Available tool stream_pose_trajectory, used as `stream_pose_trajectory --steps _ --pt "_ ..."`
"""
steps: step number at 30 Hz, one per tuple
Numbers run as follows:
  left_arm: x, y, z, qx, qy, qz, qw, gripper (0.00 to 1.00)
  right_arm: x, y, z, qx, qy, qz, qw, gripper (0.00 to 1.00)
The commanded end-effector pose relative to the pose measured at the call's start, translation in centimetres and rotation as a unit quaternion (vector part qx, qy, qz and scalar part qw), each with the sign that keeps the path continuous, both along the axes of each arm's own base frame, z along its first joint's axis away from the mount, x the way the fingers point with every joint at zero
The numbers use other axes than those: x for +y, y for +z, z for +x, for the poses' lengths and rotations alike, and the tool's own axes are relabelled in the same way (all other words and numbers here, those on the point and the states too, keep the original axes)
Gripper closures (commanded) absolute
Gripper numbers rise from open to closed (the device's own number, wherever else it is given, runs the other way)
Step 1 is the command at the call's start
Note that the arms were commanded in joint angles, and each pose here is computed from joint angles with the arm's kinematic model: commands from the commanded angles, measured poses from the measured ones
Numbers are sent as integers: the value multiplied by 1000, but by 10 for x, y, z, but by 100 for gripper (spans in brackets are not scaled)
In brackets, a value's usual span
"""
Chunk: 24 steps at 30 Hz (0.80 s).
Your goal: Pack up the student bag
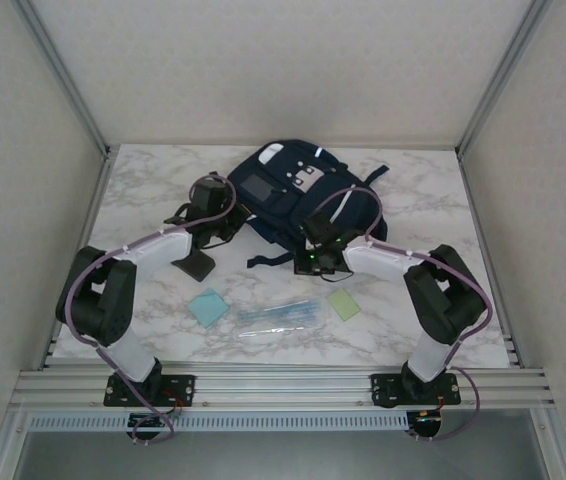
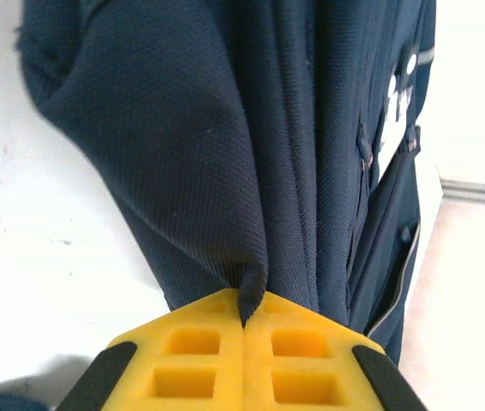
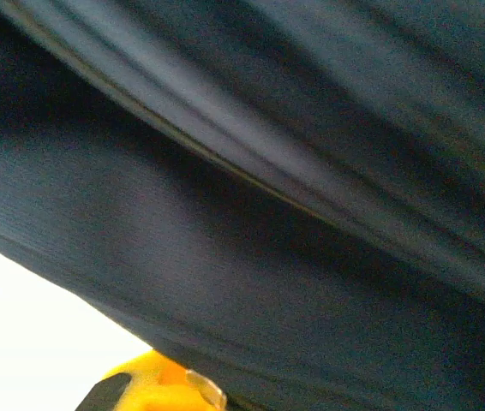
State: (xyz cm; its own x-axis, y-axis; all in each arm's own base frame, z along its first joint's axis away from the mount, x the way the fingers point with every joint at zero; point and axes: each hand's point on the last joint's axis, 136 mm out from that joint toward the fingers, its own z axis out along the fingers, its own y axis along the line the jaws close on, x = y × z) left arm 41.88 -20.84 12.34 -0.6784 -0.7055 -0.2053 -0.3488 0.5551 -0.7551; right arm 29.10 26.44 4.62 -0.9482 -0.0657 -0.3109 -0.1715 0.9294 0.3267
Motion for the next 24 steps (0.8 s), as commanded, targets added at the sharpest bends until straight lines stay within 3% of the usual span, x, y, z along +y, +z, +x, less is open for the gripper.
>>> stream_pose_trajectory --steps 1,8,15,19,23,24 --pt "23 43 38 -79 49 1 996 100 -49 -4 -24 25 11 -104 994 100" --pt "25 36 45 -74 46 10 996 100 -68 22 -9 -22 24 -147 989 100" --pt "36 34 74 -81 29 31 996 100 -100 17 -16 20 29 -159 987 100" --pt "35 26 98 -79 16 40 996 100 -78 15 -24 48 49 -96 993 100" --pt "19 25 120 -79 -8 17 997 100 -27 18 -25 66 72 29 995 100" --pt "14 26 123 -73 -15 12 997 88 -12 20 -24 68 77 60 993 100"
